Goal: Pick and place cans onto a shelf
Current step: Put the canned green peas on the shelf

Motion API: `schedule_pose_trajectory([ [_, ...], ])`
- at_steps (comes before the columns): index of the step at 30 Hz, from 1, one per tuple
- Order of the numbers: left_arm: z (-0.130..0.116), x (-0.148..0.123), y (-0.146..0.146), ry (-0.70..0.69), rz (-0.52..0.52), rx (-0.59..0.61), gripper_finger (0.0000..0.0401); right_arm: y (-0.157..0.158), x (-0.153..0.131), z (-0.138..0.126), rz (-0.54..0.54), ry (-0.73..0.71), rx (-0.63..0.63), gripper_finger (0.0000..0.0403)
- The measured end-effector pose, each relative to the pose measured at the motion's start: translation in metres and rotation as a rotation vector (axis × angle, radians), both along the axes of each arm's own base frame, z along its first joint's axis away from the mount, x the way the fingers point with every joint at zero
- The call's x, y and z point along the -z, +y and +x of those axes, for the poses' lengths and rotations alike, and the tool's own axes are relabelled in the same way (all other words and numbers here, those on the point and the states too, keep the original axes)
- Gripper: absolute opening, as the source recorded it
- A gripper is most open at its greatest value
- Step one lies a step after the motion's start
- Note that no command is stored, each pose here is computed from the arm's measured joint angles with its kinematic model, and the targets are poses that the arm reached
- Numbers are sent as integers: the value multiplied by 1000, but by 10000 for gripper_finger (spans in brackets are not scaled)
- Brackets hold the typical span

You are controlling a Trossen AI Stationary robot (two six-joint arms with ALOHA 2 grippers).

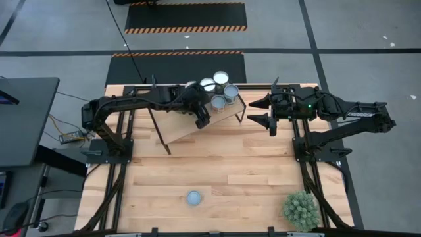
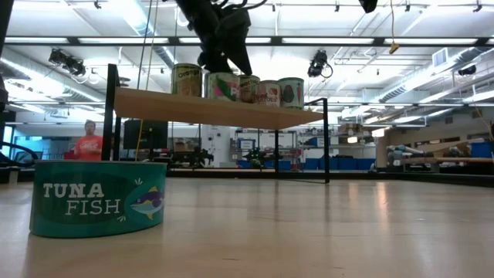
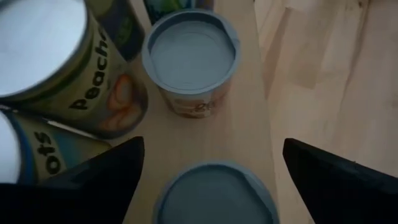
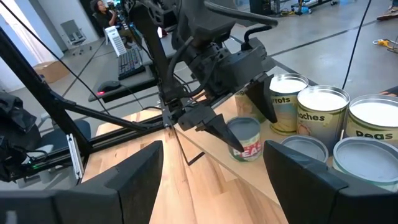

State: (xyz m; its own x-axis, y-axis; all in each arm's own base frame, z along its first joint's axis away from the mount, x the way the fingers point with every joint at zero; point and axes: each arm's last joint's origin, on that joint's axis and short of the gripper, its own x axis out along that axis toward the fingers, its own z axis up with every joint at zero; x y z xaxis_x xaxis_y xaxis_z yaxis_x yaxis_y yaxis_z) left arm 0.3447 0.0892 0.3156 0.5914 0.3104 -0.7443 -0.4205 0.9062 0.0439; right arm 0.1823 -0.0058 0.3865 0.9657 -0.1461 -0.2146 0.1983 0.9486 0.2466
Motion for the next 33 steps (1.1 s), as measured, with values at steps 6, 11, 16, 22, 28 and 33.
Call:
schedule_pose_trajectory([
  [6,3,-3,-3,-6,81,31,387,0,0,0,0,0,0,284],
  [11,5,-4,-7,-14,101,60,386,0,0,0,0,0,0,284],
  [16,6,-8,-16,-31,113,94,386,0,0,0,0,0,0,284],
  [22,7,-9,-23,-28,128,133,385,0,0,0,0,1,0,284],
  [28,8,-9,-29,-28,127,149,356,0,0,0,0,1,0,284],
  [33,10,-9,-40,-30,127,179,326,0,0,0,0,1,0,284],
])
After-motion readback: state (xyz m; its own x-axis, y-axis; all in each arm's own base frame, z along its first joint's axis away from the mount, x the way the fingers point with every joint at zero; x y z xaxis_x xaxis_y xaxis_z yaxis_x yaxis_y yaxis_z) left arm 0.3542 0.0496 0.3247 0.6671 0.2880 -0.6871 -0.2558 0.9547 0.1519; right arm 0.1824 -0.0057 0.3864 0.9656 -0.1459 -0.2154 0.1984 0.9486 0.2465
